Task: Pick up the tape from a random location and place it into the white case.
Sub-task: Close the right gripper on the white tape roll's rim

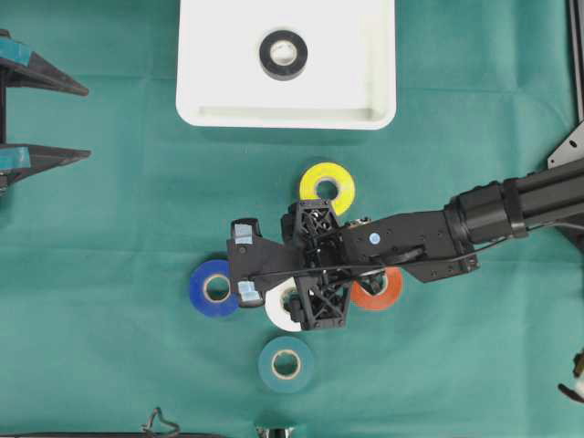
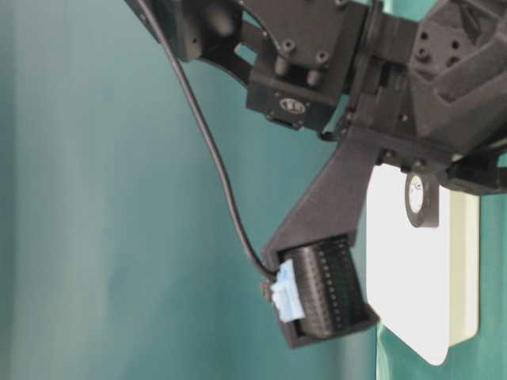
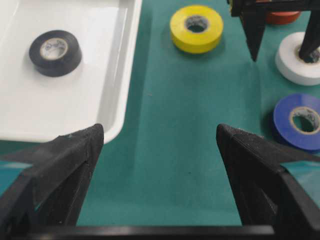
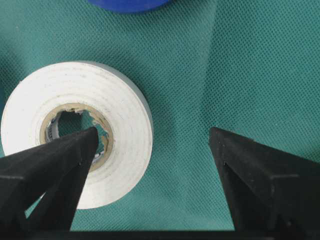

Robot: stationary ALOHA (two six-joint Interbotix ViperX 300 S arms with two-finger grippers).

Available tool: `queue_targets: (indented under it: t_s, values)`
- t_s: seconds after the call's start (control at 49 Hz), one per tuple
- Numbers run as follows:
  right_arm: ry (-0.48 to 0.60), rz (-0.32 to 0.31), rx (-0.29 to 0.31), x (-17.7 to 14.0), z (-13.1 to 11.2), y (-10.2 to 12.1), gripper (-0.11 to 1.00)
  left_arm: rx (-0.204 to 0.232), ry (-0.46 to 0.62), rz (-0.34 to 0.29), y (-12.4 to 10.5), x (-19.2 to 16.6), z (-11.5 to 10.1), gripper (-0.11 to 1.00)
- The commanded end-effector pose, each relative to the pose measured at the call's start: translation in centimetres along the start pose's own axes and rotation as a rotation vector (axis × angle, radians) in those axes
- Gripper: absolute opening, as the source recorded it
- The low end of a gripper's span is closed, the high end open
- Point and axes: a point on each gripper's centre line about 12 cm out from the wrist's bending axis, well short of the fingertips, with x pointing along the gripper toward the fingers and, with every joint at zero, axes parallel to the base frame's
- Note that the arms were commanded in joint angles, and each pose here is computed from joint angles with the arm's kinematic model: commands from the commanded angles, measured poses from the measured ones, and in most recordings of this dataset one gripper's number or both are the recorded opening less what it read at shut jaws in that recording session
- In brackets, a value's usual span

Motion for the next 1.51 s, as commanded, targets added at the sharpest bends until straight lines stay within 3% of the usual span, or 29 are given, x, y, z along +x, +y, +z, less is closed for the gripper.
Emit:
queue_targets:
  t_s: [0.0, 0.734, 0.836, 1.061, 1.489]
  values:
    - [-0.033, 0.012, 0.002, -0.86, 0.63, 0.27, 0.93, -0.004, -0.006, 0.001, 0.04, 0.06, 0.34, 0.96]
    - [-0.03, 0.011, -0.004, -0.37, 0.85, 0.35, 0.91, -0.004, -0.006, 0.001, 0.04, 0.06, 0.34, 0.96]
    - [-0.038, 0.008, -0.02, -0.41, 1.09, 0.3, 0.81, -0.002, -0.011, 0.001, 0.04, -0.01, 0.47, 0.96]
    - [-0.06, 0.014, -0.021, -0.56, 1.53, 0.44, 0.31, -0.002, -0.008, 0.001, 0.04, 0.03, 0.35, 0.96]
    - [-0.059, 0.013, -0.021, -0.58, 1.55, 0.44, 0.29, -0.004, -0.008, 0.001, 0.04, 0.03, 0.35, 0.96]
